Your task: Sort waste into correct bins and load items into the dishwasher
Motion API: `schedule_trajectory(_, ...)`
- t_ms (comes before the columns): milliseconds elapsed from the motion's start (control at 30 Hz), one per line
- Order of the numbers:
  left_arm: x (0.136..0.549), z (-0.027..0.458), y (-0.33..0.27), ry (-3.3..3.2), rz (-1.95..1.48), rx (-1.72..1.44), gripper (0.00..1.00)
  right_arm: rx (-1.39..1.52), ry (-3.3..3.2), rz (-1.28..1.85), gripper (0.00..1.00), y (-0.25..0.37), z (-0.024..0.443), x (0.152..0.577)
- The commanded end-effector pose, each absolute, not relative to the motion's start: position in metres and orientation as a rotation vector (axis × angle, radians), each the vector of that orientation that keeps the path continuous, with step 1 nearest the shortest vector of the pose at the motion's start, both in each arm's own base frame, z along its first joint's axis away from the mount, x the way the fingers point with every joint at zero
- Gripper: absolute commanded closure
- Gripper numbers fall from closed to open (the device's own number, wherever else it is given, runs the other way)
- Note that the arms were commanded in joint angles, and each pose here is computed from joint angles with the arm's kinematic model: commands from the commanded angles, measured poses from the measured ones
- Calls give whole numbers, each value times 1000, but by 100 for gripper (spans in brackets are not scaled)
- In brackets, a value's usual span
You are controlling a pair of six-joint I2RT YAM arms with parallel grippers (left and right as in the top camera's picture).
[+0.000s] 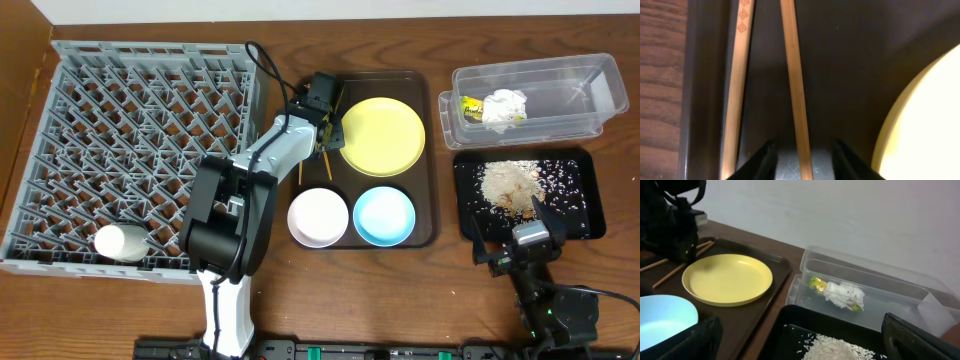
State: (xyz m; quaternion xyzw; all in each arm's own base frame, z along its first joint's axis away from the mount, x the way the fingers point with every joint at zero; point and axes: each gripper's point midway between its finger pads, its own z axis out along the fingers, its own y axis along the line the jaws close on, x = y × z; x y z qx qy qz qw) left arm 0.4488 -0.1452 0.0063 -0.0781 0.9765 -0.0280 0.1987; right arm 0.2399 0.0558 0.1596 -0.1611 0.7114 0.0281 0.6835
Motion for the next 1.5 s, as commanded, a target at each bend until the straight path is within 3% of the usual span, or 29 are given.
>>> schedule_trajectory(0, 450, -4, -141, 2739, -51, -262, 69, -367, 1593, 59, 1, 56, 159, 240)
schedule_trajectory(100, 447, -11, -145, 2766, -75, -256, 73, -367, 1593, 59, 1, 56, 159, 240)
schedule_trajectory(200, 444, -13, -151, 2786, -120, -247, 81, -367, 1593, 59, 1, 56, 159, 240)
schedule_trajectory(233, 442, -13, -152, 2793, -131, -245, 90, -367, 1593, 59, 1, 56, 159, 240)
schedule_trajectory(267, 440, -13, -154, 2802, -151, -241, 92, -367, 1593, 59, 1, 56, 159, 240)
schedule_trajectory(500, 435, 26, -154, 2800, -214, -142, 92, -367, 1593, 59, 1, 56, 159, 240)
schedule_trajectory(667, 427, 105, -133, 2701, -171, -76, 92, -367, 1593, 59, 1, 56, 159, 240)
schedule_trajectory(767, 405, 151, -101, 2665, -38, -8, 92, -367, 1593, 59, 1, 56, 159, 240)
schedule_trajectory(900, 375, 177, -44, 2674, 270, 23, 92, -367, 1593, 59, 1, 56, 159, 240)
schedule_trajectory(1000, 362, 179, -11, 2702, 435, -15, 92, -367, 1593, 59, 1, 56, 159, 240)
schedule_trajectory(1467, 366, 134, 37, 2816, 509, -86, 92, -367, 1593, 59, 1, 56, 159, 240)
